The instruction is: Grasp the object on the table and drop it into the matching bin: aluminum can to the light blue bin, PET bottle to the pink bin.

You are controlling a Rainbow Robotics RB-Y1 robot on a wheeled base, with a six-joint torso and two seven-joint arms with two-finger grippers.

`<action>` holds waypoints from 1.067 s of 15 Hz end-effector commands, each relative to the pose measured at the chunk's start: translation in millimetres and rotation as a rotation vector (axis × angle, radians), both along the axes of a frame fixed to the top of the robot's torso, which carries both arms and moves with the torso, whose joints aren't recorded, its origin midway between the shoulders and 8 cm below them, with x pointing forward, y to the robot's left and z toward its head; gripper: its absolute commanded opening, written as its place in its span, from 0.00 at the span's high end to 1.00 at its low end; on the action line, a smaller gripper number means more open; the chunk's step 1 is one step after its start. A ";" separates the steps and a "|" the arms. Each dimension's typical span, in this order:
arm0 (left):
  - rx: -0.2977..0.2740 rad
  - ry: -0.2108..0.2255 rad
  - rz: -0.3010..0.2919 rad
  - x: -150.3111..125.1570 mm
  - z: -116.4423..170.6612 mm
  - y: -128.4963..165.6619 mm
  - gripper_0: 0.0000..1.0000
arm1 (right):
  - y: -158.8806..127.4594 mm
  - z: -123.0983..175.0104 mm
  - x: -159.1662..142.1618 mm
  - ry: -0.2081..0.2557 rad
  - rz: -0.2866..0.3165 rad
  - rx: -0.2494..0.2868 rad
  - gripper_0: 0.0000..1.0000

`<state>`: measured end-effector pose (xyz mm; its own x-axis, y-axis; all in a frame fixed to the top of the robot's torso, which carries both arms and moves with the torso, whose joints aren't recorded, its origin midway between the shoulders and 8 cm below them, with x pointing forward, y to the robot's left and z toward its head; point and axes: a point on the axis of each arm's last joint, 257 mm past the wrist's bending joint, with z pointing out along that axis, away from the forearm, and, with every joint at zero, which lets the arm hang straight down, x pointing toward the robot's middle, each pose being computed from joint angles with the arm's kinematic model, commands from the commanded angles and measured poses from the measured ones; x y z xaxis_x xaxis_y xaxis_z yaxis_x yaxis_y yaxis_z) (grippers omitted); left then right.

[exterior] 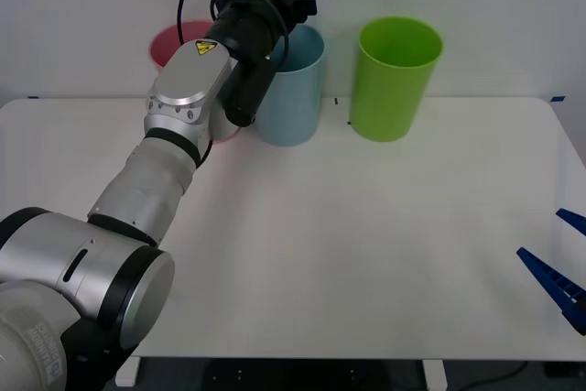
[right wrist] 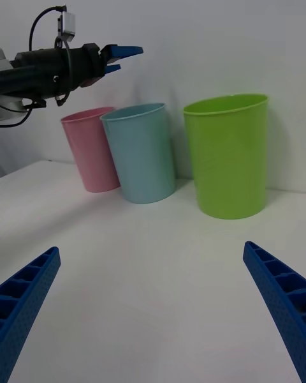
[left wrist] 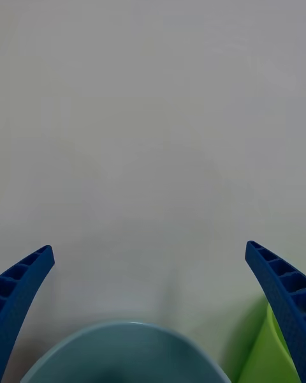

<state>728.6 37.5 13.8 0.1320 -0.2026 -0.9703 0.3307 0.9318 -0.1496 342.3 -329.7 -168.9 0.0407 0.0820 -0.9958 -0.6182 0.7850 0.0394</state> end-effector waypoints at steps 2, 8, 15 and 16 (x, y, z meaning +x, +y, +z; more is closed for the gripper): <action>-0.011 0.008 -0.006 -0.2 -2.8 0.6 0.00 | 0.0 0.0 0.0 0.000 0.000 0.000 0.00; -0.055 0.023 -0.044 -1.6 -4.6 4.4 0.00 | 0.0 0.0 0.0 0.000 0.000 0.000 0.00; -0.088 -0.020 -0.087 -26.2 -10.1 37.9 0.00 | 0.0 0.0 0.0 0.000 0.000 0.000 0.00; -0.092 -0.029 -0.085 -31.6 -11.2 46.3 0.00 | 0.0 0.0 0.0 0.000 0.000 0.000 0.00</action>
